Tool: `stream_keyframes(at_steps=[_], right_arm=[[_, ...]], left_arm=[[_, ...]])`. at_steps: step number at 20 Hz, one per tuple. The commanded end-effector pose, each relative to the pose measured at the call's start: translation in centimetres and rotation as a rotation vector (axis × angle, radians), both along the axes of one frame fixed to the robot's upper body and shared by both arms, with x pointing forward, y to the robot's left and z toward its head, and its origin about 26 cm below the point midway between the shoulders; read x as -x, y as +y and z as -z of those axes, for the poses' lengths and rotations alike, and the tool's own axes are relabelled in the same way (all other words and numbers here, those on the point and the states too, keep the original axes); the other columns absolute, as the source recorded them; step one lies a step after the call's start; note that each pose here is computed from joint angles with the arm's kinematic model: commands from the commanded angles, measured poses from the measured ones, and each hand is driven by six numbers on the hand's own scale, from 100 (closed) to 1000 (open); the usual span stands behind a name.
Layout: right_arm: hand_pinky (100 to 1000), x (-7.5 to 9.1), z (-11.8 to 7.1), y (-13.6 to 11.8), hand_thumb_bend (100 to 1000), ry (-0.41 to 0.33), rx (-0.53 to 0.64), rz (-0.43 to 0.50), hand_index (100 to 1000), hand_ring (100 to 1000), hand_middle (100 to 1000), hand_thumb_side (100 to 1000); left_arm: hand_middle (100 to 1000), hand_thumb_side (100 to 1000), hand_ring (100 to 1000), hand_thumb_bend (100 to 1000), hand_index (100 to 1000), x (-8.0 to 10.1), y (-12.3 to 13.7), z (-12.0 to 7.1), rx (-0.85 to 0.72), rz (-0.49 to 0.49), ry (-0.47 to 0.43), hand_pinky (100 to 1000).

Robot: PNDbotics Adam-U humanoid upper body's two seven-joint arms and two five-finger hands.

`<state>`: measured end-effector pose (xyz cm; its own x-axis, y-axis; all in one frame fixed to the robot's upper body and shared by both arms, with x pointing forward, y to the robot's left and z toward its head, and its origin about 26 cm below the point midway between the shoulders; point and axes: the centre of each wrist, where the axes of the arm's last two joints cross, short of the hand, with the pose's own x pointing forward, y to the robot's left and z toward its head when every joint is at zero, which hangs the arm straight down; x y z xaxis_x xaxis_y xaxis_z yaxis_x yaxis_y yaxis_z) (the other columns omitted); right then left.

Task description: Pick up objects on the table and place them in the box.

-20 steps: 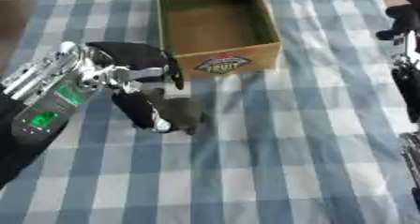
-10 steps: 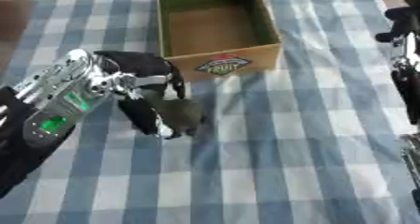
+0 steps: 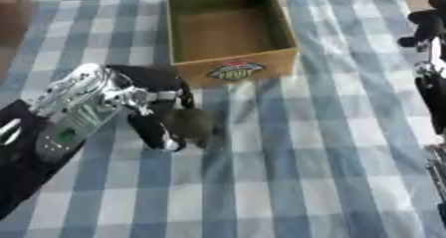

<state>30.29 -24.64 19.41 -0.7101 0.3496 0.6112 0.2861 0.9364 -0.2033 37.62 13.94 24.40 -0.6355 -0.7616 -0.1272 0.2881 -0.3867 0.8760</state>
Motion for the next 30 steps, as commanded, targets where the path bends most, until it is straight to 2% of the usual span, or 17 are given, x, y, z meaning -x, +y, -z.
stream_keyframes(at_steps=[1,5,9,10,12,14,21,30], right_arm=[[649,0.3,-0.8,0.0,116,-0.029,0.0,-0.008,840,803,654,605],[649,0.3,-0.8,-0.1,116,-0.03,0.0,-0.008,840,804,655,605],[649,0.3,-0.8,-0.1,116,-0.03,-0.001,-0.007,840,804,655,605],[650,0.3,-0.8,-0.1,115,-0.029,-0.001,-0.007,841,804,656,604],[650,0.3,-0.8,-0.1,120,-0.028,0.0,-0.008,841,804,656,612],[650,0.3,-0.8,-0.1,123,-0.027,-0.001,-0.008,841,804,656,616],[650,0.3,-0.7,-0.1,122,-0.024,-0.001,-0.011,841,805,656,617],[651,0.3,-0.6,-0.2,119,-0.019,-0.001,-0.007,842,805,658,615]], left_arm=[[761,319,762,289,782,-0.1,0.1,-0.6,-0.001,-0.002,-0.033,821],[751,311,752,230,772,-0.3,0.1,-0.4,0.005,-0.011,-0.05,814],[751,311,752,230,772,-0.4,0.2,-0.2,0.008,-0.016,-0.056,814],[718,224,710,100,730,-0.4,0.2,-0.3,0.013,-0.018,-0.059,763],[711,160,699,100,714,-0.4,0.2,-0.4,0.037,-0.033,-0.065,753],[706,149,691,100,701,-0.4,0.2,-0.4,0.057,-0.047,-0.06,748],[686,249,678,100,611,-0.2,0.1,-0.7,0.089,-0.065,-0.064,737],[653,283,666,100,547,0.4,0.2,-2.2,0.13,-0.068,-0.099,727]])
